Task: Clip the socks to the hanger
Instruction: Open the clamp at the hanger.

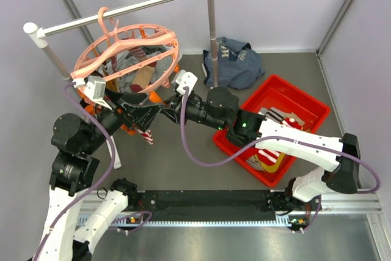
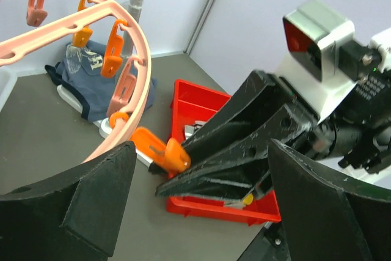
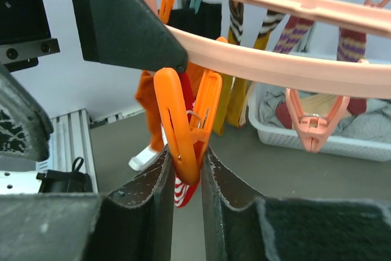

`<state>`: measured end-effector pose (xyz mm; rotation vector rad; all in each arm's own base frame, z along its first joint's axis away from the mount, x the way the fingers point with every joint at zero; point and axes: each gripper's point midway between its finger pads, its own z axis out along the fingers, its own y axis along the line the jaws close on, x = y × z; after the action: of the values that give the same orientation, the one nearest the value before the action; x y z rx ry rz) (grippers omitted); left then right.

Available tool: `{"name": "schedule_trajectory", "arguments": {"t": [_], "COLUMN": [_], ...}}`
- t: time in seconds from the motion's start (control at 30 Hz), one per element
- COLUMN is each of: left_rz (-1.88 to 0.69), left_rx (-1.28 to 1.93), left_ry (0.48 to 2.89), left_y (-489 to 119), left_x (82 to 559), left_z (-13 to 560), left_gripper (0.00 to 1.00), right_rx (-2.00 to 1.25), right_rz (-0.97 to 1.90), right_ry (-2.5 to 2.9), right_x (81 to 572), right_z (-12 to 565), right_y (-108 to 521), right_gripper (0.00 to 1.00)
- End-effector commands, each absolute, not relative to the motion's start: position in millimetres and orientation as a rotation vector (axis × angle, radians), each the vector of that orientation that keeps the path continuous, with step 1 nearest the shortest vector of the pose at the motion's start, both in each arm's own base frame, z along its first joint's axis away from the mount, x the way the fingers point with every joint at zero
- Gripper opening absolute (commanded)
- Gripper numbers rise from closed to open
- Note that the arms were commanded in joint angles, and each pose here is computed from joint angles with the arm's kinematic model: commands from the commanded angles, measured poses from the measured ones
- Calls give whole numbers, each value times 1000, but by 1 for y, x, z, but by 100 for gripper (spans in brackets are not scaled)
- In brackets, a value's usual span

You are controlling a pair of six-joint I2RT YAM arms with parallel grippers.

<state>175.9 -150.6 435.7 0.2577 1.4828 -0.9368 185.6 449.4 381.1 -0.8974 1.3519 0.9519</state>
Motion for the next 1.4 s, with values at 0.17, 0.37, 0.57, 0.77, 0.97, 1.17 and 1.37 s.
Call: {"name": "schedule_trajectory", "arguments": {"t": [0.17,0.37,0.57,0.77,0.97,1.17,1.37], "left_rz": [-897,-916,-1029,-1054,-1099,-1120,-1136], "left_rx": [55,-84,-51,-43,-47,-49,-51], "left_ry": [1458,1438,1422,1416,1326,1258,1267], "left_y": [-133,-121,-139,-146,-149,-150,-154], "left_x": [198,197,202,214,219,224,231], "left_z": [448,435,431,424,436,445,444], "left_gripper": [89,85,83,81,75,69,61], "right_rx": [-807,-763,-747,-748,-747,-748,-746], "right_rz": [1082,1167,1217,1237,1248,1253,1253], "right_ry": [1385,1423,1430,1428,1436,1440,1446], "right_x": [190,195,196,194,193,194,194], "right_z": [404,399,400,401,397,396,395], "right_y": [447,447,446,448,449,450,451], "right_gripper": [0,0,0,0,0,0,0]}}
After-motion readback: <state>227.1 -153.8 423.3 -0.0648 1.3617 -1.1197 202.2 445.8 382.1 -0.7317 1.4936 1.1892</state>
